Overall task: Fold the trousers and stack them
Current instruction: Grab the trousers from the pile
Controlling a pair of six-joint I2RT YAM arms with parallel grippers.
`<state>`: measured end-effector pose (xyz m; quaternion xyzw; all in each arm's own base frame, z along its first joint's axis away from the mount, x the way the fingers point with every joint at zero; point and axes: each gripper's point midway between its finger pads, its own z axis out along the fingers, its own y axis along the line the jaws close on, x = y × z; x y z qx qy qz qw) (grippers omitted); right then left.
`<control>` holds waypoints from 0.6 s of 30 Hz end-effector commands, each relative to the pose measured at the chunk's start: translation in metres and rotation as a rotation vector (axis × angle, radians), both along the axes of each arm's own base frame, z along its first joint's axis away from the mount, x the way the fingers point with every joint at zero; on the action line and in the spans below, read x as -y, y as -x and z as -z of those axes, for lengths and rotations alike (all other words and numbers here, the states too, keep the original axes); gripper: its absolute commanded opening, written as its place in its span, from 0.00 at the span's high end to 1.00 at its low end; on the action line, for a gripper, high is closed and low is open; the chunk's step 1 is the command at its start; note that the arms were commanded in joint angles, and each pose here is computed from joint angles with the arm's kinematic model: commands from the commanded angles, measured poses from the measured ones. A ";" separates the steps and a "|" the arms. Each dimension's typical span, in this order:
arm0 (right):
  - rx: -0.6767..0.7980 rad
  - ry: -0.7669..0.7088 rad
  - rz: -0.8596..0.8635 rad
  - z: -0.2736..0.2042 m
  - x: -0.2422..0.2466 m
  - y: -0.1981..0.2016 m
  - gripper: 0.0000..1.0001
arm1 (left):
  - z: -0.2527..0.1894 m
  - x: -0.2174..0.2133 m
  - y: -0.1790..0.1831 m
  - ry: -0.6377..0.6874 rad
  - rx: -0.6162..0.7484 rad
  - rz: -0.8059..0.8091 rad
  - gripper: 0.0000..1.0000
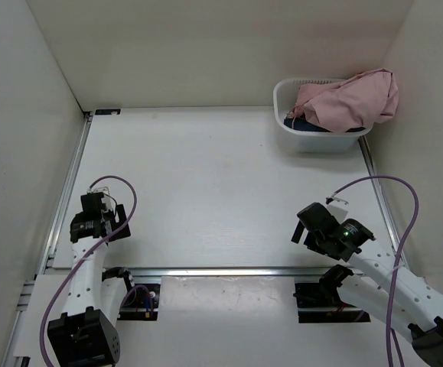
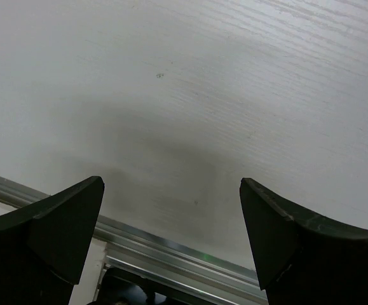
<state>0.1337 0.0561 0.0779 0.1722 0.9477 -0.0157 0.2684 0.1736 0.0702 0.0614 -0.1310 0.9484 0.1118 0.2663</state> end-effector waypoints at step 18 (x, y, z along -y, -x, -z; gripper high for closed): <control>0.573 0.150 0.013 -0.278 0.008 -0.242 0.01 | -0.172 -0.035 -0.116 -0.107 0.337 -0.030 0.00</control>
